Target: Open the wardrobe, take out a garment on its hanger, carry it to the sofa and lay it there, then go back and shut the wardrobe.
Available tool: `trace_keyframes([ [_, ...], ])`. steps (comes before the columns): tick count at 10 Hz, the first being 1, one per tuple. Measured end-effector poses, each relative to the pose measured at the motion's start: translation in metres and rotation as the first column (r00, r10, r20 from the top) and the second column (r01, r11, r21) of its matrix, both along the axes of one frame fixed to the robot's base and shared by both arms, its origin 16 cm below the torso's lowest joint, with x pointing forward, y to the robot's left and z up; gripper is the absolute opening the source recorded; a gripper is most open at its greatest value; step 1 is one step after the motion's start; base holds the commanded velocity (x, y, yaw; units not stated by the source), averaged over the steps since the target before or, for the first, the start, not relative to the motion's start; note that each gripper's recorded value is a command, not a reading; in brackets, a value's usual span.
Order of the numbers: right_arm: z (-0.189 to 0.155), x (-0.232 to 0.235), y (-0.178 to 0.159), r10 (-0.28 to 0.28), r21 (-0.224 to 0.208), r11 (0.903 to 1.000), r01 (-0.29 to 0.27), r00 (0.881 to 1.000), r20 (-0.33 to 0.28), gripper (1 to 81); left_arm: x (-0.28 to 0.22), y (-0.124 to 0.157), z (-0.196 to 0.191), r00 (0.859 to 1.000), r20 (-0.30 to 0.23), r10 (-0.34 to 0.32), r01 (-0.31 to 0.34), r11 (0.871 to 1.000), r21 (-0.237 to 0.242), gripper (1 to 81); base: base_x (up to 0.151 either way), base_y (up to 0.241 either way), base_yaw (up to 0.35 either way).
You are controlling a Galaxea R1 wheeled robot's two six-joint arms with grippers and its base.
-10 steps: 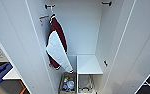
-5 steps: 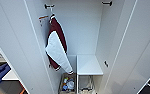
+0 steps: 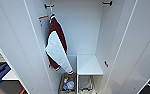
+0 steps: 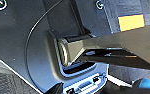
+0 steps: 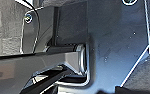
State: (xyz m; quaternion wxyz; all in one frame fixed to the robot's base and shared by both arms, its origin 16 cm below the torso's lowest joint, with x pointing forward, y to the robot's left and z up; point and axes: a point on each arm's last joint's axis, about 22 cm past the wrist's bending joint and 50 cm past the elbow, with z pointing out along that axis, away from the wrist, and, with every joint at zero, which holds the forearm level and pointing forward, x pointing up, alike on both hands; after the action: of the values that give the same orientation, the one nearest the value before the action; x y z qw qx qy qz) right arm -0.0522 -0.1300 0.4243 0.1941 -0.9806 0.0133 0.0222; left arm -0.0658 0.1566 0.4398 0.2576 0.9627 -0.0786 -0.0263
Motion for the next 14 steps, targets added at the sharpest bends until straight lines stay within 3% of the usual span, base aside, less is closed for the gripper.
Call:
trace_keyframes([
  [2, 0.000, 0.000, -0.001, 0.000, -0.001, 1.0000, 0.000, 1.000, 0.001, 81.1, -0.012, 0.023, -0.002, 0.998, -0.043, 0.052, -0.050, 0.998, 0.047, 81.1, 0.000, 0.000, 0.000],
  [3, 0.000, 0.003, -0.001, 0.001, -0.001, 1.0000, -0.001, 1.000, 0.003, 81.1, -0.012, 0.027, -0.006, 0.998, -0.043, 0.050, -0.047, 0.995, 0.084, 81.1, 0.000, 0.000, 0.000],
  [4, -0.001, 0.009, -0.001, 0.001, -0.002, 1.0000, -0.001, 1.000, 0.009, 81.1, -0.011, 0.030, -0.012, 0.998, -0.042, 0.052, -0.045, 0.988, 0.150, 81.1, 0.000, 0.000, 0.000],
  [5, -0.002, 0.015, -0.002, 0.000, -0.002, 1.0000, 0.000, 1.000, 0.017, 81.1, -0.012, 0.021, -0.015, 0.998, -0.043, 0.047, -0.039, 0.984, 0.175, 81.1, 0.000, 0.000, 0.000],
  [7, -0.003, 0.014, -0.011, 0.000, -0.013, 0.9999, 0.000, 1.000, 0.017, 81.1, -0.013, 0.011, -0.015, 0.999, -0.017, -0.048, 0.050, 0.983, 0.179, 81.1, 0.000, 0.000, 0.000],
  [8, -0.003, 0.014, -0.015, 0.000, -0.018, 0.9998, 0.000, 1.000, 0.017, 81.1, -0.017, 0.021, -0.018, 0.996, -0.026, -0.082, 0.086, 0.974, 0.211, 81.1, 0.000, 0.000, 0.000],
  [10, -0.003, 0.018, -0.017, -0.006, -0.011, 0.9999, 0.006, 1.000, 0.025, 81.1, -0.021, 0.027, -0.018, 0.996, -0.057, -0.068, 0.079, 0.972, 0.220, 81.1, 0.000, 0.000, 0.000],
  [11, -0.003, 0.024, -0.019, -0.007, -0.007, 0.9999, 0.007, 0.999, 0.032, 81.1, -0.020, 0.026, -0.017, 0.996, -0.091, -0.003, 0.023, 0.974, 0.226, 81.1, 0.000, 0.000, 0.000],
  [12, -0.003, 0.032, -0.024, -0.009, -0.004, 1.0000, 0.009, 0.999, 0.042, 81.1, -0.008, 0.019, -0.017, 0.994, -0.092, 0.066, -0.045, 0.976, 0.211, 81.1, 0.000, 0.000, 0.000],
  [14, 0.002, 0.042, -0.025, -0.017, 0.032, 0.9994, 0.015, 0.999, 0.051, 81.1, 0.023, 0.016, -0.019, 0.982, -0.059, 0.180, -0.165, 0.967, 0.195, 81.1, 0.000, 0.000, 0.000],
])
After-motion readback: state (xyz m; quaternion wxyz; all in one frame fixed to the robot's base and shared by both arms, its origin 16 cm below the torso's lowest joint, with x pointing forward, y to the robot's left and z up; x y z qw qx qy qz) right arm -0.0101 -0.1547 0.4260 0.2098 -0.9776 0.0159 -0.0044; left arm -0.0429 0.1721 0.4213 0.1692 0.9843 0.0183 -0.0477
